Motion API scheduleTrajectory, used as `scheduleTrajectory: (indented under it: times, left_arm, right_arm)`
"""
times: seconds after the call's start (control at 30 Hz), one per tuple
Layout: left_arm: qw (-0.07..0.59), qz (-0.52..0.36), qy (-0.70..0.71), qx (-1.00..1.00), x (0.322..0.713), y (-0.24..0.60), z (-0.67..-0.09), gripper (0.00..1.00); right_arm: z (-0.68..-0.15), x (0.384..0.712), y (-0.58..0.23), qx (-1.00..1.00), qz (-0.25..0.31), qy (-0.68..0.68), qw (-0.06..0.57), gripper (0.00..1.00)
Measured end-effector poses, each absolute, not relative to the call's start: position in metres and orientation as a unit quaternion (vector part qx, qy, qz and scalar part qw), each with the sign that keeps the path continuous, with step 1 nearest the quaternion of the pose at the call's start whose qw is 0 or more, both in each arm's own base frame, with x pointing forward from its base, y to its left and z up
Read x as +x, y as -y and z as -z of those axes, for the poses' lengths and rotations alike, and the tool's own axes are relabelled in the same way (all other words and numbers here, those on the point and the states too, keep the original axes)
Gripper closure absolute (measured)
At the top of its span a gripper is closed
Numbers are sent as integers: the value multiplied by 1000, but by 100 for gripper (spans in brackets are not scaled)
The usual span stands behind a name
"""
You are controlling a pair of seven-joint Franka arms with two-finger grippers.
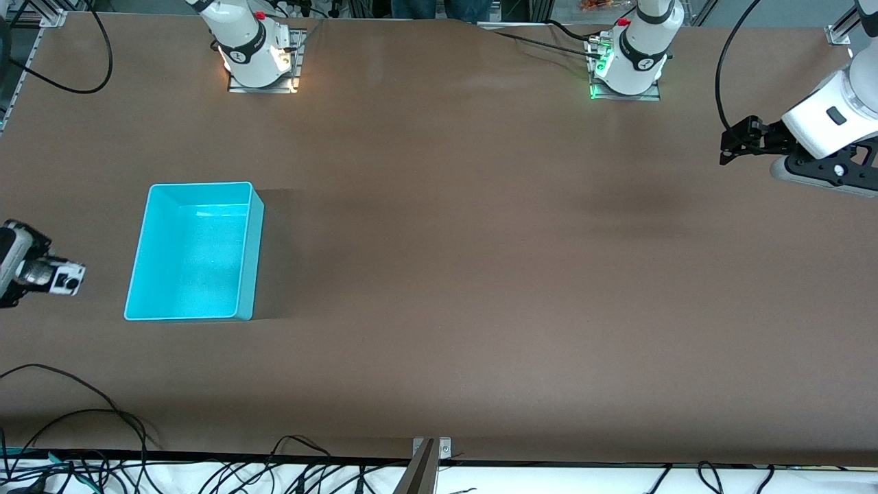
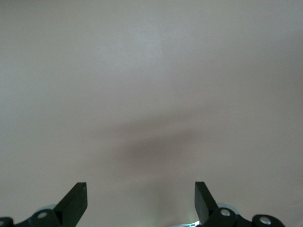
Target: Wind and store white jeep toy
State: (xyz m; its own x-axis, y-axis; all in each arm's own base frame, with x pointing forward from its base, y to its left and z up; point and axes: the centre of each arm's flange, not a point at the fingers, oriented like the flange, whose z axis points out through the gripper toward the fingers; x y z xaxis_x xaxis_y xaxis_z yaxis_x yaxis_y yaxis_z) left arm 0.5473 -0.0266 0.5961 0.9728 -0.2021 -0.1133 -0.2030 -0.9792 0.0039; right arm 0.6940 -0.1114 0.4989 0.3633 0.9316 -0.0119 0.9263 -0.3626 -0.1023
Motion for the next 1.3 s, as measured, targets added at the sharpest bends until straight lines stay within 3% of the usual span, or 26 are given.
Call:
scheduleTrajectory:
  times: [0.4,0.77,1.3]
  left_arm:
    - [3,-59,-92,-994,545,16,-608,0]
    - [3,-57,-85,-995,545,8,-611,0]
    - [3,-59,-85,-995,545,8,-611,0]
  right_arm:
    - [-494,634,81,-859,-65,505,57,47]
    - [-424,566,56,-859,-61,506,53,47]
    - [-318,524,14,-807,-33,588,35,47]
